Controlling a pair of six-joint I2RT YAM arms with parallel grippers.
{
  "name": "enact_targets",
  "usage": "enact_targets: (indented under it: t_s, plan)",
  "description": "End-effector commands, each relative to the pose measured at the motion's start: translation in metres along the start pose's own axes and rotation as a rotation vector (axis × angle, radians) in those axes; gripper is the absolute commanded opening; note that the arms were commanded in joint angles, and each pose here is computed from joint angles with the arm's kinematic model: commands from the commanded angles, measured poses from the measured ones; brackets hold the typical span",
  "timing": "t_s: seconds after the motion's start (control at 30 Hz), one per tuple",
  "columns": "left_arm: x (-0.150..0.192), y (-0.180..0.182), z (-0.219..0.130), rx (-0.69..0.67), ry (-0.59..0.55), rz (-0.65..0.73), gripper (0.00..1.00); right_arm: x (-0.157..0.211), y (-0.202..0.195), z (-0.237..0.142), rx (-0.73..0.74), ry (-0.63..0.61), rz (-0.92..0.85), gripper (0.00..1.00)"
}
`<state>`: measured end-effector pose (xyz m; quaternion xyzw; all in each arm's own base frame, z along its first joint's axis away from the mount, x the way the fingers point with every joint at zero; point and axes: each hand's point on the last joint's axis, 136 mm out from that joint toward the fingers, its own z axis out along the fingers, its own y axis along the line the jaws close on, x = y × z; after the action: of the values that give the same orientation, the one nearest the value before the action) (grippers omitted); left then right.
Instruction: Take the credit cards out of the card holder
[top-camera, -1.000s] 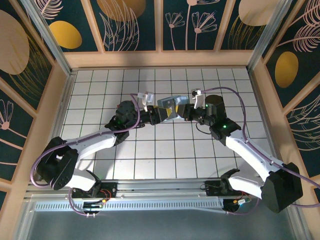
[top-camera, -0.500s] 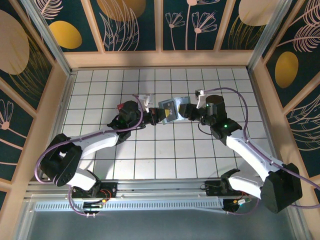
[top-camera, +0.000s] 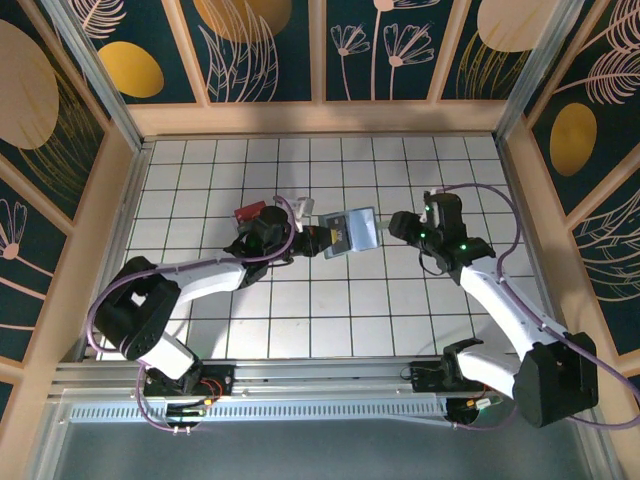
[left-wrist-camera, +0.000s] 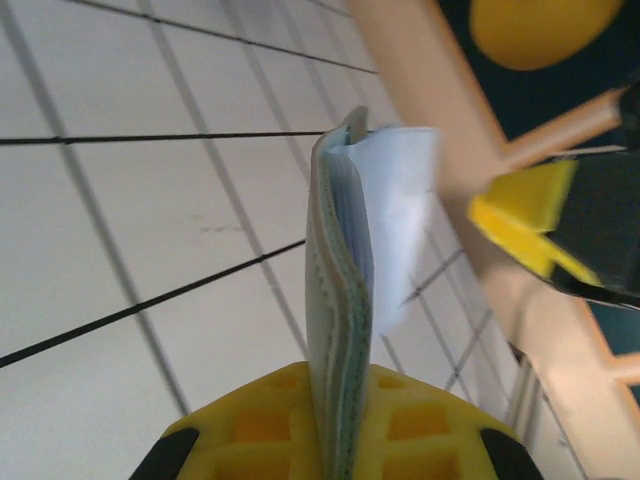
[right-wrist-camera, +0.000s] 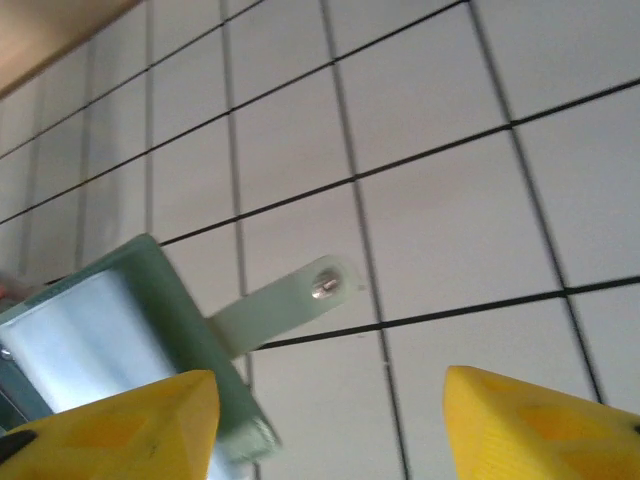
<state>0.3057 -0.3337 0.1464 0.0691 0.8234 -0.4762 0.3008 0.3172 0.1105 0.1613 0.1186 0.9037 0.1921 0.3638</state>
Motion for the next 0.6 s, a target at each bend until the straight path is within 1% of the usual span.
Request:
enact_targets:
  t_s: [0.0, 0.07, 0.17, 0.33, 0.43, 0.47, 0.57]
  plan:
    - [-0.002, 0.014, 0.005, -0.054, -0.014, -0.053, 0.0, -0.014, -0.005, -0.015, 0.049, -0.053, -0.015, 0.64]
    - [0.002, 0.014, 0.008, -0.046, -0.002, -0.063, 0.0, -0.016, 0.001, -0.018, 0.02, -0.056, -0.027, 0.66]
    - [0.006, 0.015, 0.014, -0.04, 0.013, -0.078, 0.0, -0.018, 0.008, -0.019, -0.009, -0.051, -0.029, 0.66]
    - [0.018, 0.013, 0.027, -0.026, 0.063, -0.095, 0.0, -0.004, 0.032, -0.011, -0.153, 0.023, -0.004, 0.58]
    - [0.028, 0.008, 0.03, -0.02, 0.097, -0.098, 0.0, 0.006, 0.042, -0.006, -0.215, 0.061, 0.006, 0.55]
    - [0.039, 0.018, 0.036, -0.042, 0.128, -0.11, 0.0, 0.008, 0.045, -0.005, -0.23, 0.071, 0.009, 0.55]
    - [0.053, 0.024, 0.038, -0.06, 0.17, -0.123, 0.0, 0.017, 0.051, 0.0, -0.26, 0.109, 0.013, 0.52]
